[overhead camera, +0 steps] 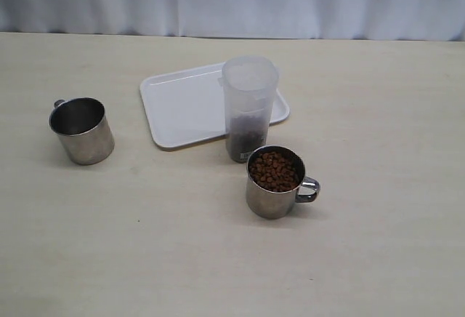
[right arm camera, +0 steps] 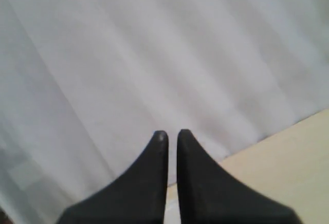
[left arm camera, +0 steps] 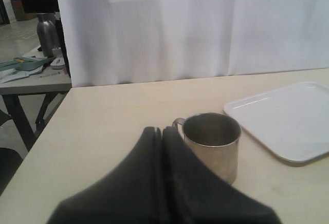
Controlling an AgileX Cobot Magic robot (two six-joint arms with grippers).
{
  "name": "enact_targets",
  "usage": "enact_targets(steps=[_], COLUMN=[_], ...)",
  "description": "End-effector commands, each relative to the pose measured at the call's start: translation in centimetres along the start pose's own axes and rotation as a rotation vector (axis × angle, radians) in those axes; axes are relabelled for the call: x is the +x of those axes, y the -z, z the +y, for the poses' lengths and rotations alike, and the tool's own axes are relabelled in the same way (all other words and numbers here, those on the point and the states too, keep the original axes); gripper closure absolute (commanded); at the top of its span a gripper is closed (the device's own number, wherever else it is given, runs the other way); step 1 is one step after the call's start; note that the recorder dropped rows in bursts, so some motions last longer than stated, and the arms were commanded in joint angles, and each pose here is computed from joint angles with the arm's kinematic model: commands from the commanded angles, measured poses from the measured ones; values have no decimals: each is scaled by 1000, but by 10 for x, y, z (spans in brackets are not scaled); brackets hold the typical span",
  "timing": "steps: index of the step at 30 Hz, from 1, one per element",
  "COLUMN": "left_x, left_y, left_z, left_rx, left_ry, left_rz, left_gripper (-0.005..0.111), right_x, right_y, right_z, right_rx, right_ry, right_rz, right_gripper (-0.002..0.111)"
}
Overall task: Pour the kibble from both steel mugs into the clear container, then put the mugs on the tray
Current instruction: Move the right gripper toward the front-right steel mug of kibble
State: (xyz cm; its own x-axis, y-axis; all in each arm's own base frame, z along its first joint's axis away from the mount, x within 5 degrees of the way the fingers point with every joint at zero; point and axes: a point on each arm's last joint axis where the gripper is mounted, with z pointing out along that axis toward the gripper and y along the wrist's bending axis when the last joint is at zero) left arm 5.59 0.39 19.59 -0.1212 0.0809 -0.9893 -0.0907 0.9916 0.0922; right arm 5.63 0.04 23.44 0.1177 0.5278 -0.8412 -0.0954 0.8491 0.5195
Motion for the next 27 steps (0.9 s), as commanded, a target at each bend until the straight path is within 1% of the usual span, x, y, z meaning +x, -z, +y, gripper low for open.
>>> enact_targets(steps=[1, 4, 6, 9, 13, 14, 17, 18, 19, 20, 21, 23, 24, 25, 26, 27], left_x=[1, 1, 1, 1, 1, 1, 1, 0, 0, 0, 0, 0, 0, 0, 0, 0], left_y=[0, 0, 0, 0, 0, 0, 0, 0, 0, 0, 0, 0, 0, 0, 0, 0], left_z=[0, 0, 0, 0, 0, 0, 0, 0, 0, 0, 0, 0, 0, 0, 0, 0], left_rx=[1, 1, 1, 1, 1, 1, 1, -1, -2, -2, -2, -2, -2, -2, -2, -2], left_ry=[-5, -5, -5, -5, -5, -5, -5, -5, -5, -5, -5, -5, -5, -5, -5, -5], left_rz=[-2, -2, -2, -2, -2, -2, -2, -6, -8, -8, -8, -8, -8, -8, -8, -8], left_gripper=[107, 107, 107, 107, 107, 107, 107, 107, 107, 107, 107, 107, 107, 107, 107, 107], right_x=[-4, 3, 15, 37, 68, 86, 112, 118, 130, 139, 143, 153, 157, 159, 161, 162], right_y=[-14, -29, -40, -52, -57, -56, -54, -55, -57, -58, -60, -64, -67, -69, -71, -72], right_z=[16, 30, 40, 57, 81, 91, 96, 97, 96, 93, 92, 90, 89, 88, 87, 86], right_rx=[-72, -166, -234, -331, -452, -491, -498, -484, -448, -426, -417, -395, -384, -366, -338, -330], right_ry=[108, 176, 232, 308, 376, 408, 442, 434, 433, 454, 466, 485, 488, 478, 467, 466], right_rz=[188, 351, 483, 656, 825, 911, 1005, 1015, 1041, 1062, 1067, 1048, 1029, 1019, 1006, 1002], right_gripper=[103, 103, 103, 103, 103, 103, 103, 103, 103, 103, 101, 91, 83, 79, 70, 66])
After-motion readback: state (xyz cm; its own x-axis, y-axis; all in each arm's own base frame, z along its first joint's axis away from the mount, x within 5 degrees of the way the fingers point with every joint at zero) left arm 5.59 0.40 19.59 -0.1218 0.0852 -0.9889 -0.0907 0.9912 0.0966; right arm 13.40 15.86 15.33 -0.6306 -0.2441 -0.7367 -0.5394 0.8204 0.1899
